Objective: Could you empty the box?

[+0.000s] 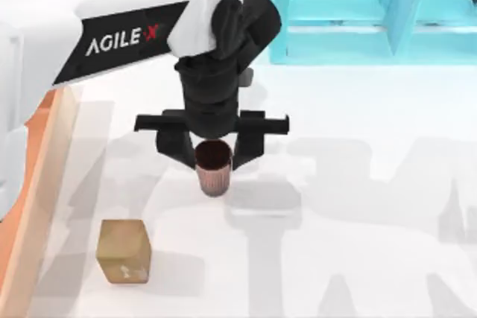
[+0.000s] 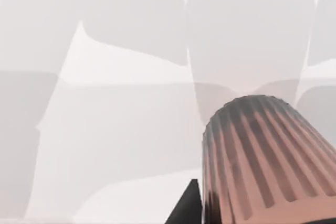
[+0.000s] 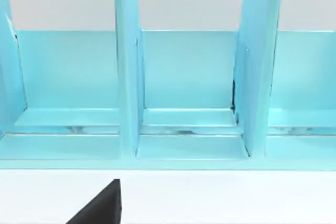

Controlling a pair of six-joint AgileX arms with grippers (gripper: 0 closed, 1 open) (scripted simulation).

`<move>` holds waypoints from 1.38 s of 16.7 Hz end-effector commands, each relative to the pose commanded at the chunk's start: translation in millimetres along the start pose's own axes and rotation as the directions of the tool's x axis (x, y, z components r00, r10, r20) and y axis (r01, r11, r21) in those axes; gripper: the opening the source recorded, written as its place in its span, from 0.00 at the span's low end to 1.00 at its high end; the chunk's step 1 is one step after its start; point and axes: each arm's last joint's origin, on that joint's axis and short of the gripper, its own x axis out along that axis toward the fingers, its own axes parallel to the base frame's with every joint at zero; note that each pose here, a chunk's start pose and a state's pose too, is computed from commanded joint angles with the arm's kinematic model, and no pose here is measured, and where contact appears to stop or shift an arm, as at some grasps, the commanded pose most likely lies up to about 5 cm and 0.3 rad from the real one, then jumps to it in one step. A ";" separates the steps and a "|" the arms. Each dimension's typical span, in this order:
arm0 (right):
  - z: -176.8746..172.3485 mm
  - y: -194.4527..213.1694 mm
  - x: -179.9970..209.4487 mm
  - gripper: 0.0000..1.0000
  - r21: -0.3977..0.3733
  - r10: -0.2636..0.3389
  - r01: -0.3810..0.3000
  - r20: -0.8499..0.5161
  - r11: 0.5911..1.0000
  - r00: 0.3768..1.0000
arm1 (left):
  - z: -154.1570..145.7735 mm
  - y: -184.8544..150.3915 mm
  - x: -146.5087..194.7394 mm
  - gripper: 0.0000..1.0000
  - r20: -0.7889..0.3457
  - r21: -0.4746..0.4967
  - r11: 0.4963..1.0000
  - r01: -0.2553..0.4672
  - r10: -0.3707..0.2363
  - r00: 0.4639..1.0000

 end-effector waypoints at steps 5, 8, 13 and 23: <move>0.0 0.0 0.0 1.00 0.000 0.000 0.000 0.000 1.000 1.000 | -0.6 -0.1 8.6 0.00 -0.001 0.000 1.000 -0.001 0.001 1.000; 0.0 0.0 0.0 1.00 0.000 0.000 0.000 0.000 1.000 1.000 | -0.6 -0.1 8.6 0.23 -0.001 0.000 1.000 -0.001 0.001 1.000; 0.0 0.0 0.0 1.00 0.000 0.000 0.000 0.000 1.000 1.000 | -0.6 -0.1 8.6 0.60 -0.001 0.000 1.000 -0.001 0.001 1.000; 0.0 0.0 0.0 1.00 0.000 0.000 0.000 0.000 1.000 1.000 | -0.6 -0.1 8.6 1.00 -0.001 0.000 1.000 -0.001 0.001 1.000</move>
